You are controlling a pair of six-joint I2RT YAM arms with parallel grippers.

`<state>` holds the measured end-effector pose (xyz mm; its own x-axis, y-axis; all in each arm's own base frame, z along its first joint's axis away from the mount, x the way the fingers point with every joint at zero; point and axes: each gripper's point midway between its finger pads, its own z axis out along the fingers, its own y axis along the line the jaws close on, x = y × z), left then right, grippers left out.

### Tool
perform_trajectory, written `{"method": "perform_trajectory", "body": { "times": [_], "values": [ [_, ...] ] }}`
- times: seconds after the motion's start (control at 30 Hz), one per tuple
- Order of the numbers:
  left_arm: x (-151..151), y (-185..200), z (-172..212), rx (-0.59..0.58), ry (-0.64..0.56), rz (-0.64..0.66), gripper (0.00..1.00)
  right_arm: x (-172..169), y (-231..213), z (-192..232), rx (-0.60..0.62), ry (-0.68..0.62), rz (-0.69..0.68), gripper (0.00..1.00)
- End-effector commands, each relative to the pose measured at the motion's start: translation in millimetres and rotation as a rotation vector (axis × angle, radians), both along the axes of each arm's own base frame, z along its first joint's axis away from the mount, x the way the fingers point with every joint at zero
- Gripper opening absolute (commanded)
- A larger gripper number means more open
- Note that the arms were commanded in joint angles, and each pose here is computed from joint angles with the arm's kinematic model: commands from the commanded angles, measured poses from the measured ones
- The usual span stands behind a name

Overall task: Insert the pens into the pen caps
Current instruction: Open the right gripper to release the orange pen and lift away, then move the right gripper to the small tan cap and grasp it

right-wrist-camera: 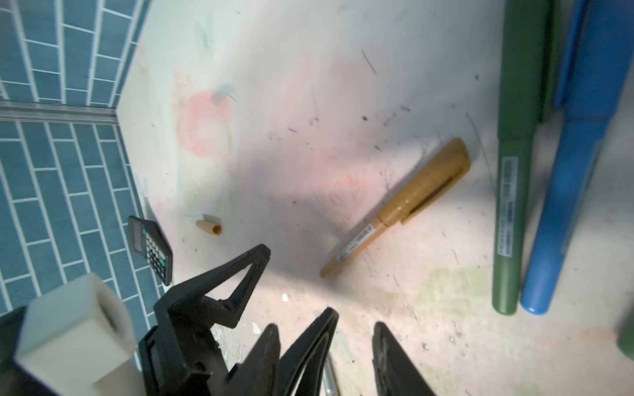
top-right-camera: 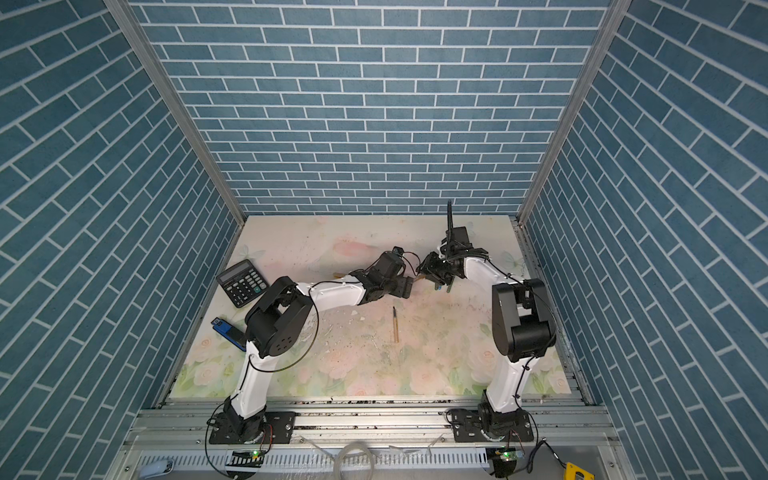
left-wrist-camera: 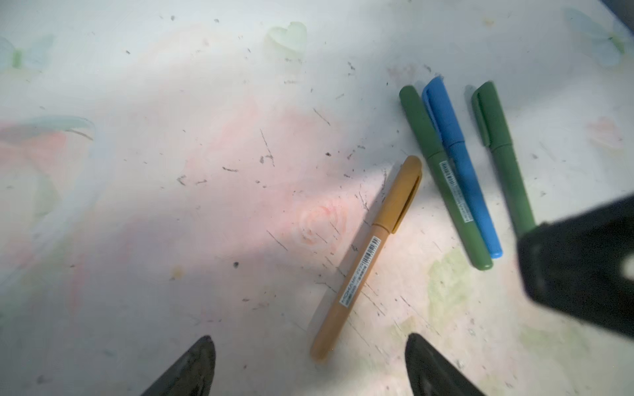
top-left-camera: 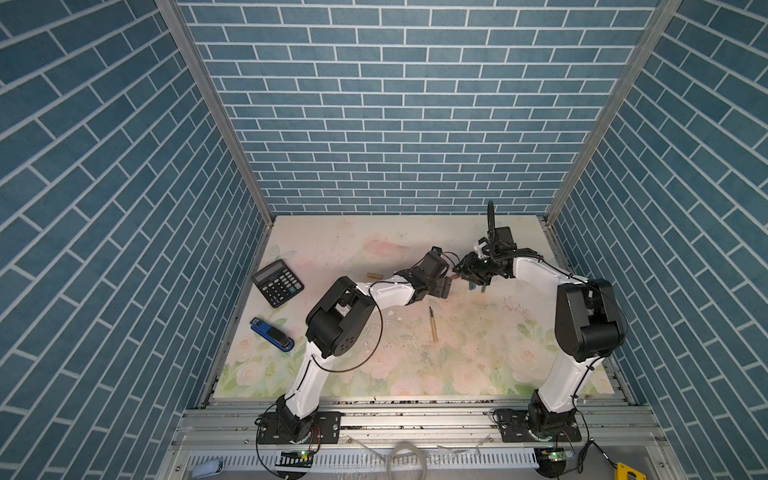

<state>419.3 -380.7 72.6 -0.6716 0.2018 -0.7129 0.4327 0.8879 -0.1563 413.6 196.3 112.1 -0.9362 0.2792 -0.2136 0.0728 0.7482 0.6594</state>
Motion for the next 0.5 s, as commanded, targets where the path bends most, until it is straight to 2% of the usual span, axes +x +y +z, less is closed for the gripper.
{"method": "perform_trajectory", "body": {
  "times": [0.0, 0.13, 0.27, 0.37, 0.47],
  "values": [
    [6.4, 14.4, 83.1, -0.089, -0.105, -0.008, 0.89, 5.3, 1.0, 24.2, -0.056, -0.082, 0.03, 0.43],
    [8.5, 60.2, 129.0, -0.128, -0.104, 0.085, 0.9, -2.2, 28.8, 15.6, -0.176, -0.087, 0.136, 0.37],
    [6.1, 148.4, 148.2, -0.169, -0.048, 0.294, 0.89, -17.9, 76.4, 1.9, -0.291, -0.1, 0.324, 0.34],
    [-3.1, 219.0, 153.5, -0.215, -0.034, 0.455, 0.9, -24.4, 116.0, -8.7, -0.293, -0.114, 0.384, 0.35],
    [-15.4, 270.6, 155.8, -0.248, -0.043, 0.544, 0.91, -18.4, 155.8, -16.4, -0.288, -0.159, 0.411, 0.41]
  ]
}}
